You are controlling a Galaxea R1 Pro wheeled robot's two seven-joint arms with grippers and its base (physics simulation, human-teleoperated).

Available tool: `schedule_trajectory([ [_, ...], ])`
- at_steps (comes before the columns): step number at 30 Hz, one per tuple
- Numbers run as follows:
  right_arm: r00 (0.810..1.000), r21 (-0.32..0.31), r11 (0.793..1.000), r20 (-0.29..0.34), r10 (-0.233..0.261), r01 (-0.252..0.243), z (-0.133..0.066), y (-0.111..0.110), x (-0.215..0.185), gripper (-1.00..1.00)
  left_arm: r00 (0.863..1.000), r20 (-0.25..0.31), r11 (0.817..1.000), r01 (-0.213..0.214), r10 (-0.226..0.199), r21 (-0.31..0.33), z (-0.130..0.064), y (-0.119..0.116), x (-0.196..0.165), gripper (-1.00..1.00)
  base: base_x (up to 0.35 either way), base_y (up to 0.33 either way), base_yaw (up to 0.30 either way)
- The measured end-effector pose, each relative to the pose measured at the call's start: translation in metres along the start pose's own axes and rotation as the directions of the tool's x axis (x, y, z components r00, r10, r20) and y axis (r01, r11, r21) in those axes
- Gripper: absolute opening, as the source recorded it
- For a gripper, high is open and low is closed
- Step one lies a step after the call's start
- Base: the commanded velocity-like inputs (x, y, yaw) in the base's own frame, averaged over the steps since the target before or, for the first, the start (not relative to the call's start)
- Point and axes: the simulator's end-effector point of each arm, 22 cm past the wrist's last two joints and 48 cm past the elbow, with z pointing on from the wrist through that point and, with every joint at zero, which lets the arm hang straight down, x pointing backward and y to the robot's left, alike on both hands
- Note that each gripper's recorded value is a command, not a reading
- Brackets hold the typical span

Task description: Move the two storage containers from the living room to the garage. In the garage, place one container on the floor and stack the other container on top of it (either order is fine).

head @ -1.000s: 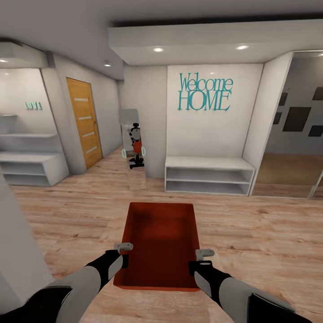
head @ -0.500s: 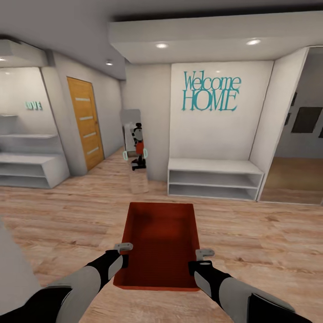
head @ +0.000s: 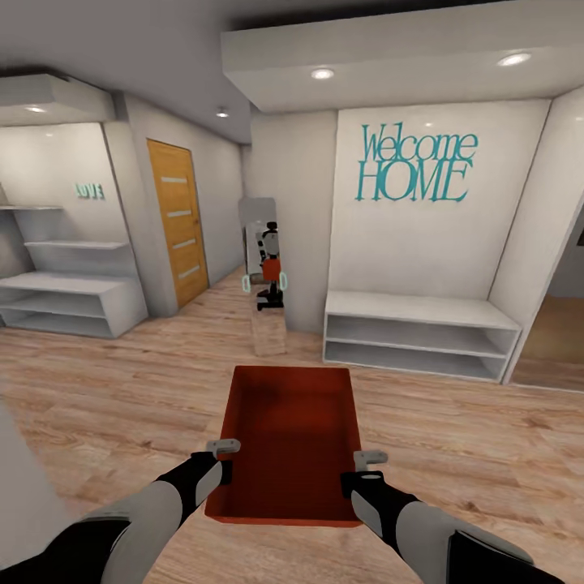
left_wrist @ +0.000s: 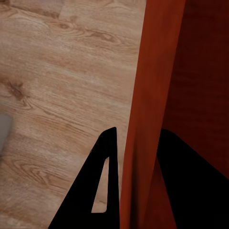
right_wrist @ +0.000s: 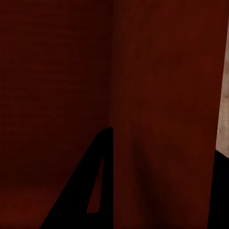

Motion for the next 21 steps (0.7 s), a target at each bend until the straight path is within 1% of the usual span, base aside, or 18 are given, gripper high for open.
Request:
schedule_trajectory([
  [21, 1.0, 0.0, 1.0, 0.0, 0.0, 0.0, 0.0, 0.0, 0.0, -1.0, 1.0, 0.0, 1.0, 0.0, 0.0, 0.0, 0.0, 0.0, 0.0, -1.0, 0.321, 0.0, 0.0],
])
